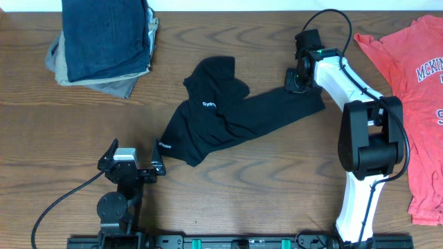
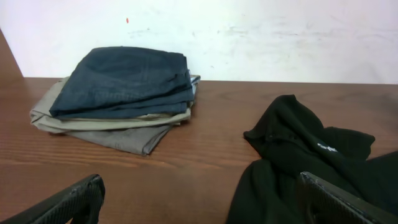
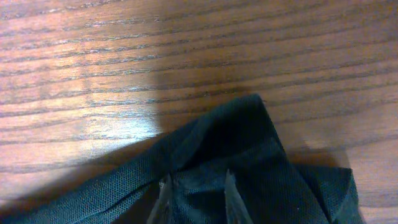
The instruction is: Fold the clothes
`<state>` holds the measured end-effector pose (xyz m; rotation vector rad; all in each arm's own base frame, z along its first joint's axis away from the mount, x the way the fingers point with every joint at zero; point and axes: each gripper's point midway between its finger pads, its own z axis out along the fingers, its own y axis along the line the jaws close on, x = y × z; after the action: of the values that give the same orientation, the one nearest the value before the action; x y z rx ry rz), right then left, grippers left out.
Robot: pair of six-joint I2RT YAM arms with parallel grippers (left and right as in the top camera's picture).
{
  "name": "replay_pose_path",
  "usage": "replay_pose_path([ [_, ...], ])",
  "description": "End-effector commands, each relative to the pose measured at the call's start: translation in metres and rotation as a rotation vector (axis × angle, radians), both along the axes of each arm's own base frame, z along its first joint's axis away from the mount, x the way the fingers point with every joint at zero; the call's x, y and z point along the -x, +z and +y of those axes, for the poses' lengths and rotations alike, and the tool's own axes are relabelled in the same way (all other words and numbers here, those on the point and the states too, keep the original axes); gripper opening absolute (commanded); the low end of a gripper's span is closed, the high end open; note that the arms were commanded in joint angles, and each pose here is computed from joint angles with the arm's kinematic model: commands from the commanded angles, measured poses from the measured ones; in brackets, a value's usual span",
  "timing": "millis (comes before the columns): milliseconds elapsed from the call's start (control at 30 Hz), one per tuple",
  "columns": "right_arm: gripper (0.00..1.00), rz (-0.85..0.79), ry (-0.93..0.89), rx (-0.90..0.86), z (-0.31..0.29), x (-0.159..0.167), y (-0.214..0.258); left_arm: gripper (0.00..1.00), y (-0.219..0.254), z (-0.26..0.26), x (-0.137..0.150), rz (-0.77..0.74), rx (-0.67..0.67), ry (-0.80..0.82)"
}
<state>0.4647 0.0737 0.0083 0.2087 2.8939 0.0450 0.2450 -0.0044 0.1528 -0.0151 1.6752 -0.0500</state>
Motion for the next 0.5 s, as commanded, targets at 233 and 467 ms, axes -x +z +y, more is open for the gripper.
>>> replay_pose_path([
  [233, 0.06, 0.019, -0.008, 0.014, -0.0058, 0.0051, -0.0084, 0.98, -0.0146, -0.0009, 0.0009, 0.044, -0.002, -0.008],
  [467, 0.01, 0.015, -0.02, 0.02, -0.0073, 0.0044, -0.0082, 0.98, -0.0146, -0.0009, 0.0009, 0.044, -0.002, -0.008],
])
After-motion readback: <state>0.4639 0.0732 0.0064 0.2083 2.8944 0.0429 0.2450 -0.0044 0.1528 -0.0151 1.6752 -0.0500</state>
